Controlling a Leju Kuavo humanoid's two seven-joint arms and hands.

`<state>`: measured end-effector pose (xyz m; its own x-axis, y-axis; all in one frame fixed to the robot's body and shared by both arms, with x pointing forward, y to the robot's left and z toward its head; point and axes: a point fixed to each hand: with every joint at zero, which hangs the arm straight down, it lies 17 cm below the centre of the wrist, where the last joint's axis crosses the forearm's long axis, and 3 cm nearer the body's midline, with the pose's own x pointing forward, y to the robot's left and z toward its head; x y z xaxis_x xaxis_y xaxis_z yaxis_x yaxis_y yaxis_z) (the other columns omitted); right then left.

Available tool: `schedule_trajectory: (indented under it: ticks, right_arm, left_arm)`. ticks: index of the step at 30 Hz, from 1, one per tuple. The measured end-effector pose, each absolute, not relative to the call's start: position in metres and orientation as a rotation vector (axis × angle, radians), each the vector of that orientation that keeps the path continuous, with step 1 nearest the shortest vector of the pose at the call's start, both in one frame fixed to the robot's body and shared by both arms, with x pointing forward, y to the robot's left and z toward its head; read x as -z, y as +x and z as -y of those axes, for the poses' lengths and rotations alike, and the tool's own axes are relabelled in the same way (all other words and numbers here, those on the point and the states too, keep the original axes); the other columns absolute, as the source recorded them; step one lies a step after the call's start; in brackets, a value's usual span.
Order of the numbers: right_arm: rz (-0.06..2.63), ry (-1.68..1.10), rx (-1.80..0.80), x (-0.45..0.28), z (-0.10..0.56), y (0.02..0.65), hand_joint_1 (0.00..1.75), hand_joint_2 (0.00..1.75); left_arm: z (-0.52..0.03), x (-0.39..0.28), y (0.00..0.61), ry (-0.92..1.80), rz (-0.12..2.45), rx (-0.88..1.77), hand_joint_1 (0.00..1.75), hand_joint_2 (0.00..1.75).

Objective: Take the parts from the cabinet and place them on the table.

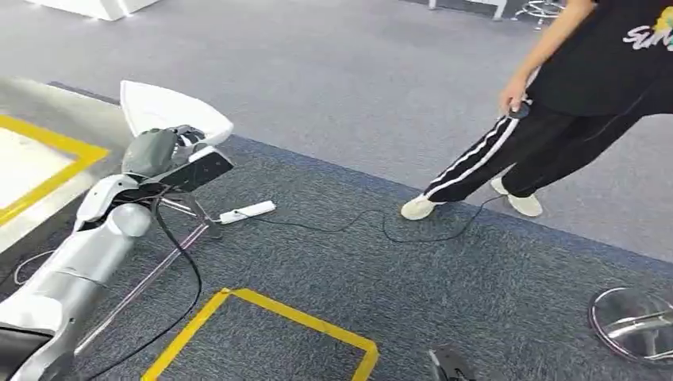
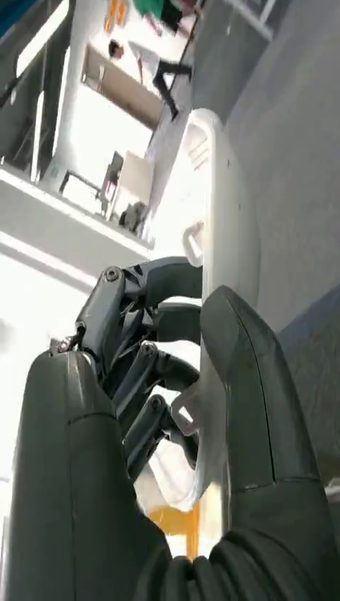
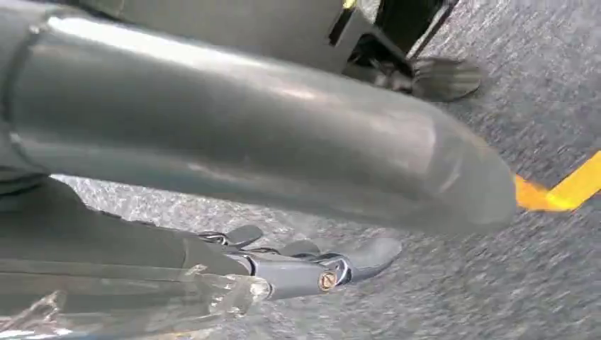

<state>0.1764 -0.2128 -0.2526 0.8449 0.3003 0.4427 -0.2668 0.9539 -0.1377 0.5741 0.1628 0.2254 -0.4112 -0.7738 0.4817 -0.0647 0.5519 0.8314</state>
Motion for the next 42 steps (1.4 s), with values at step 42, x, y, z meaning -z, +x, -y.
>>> schedule_trajectory:
  ticks: [42]
  right_arm:
    - [0.472,-0.069,-0.298,0.253,0.212,0.173,0.00,0.00]
  left_arm:
    - [-0.165,-0.227,0.574,0.700,1.842,0.935,1.57,1.75]
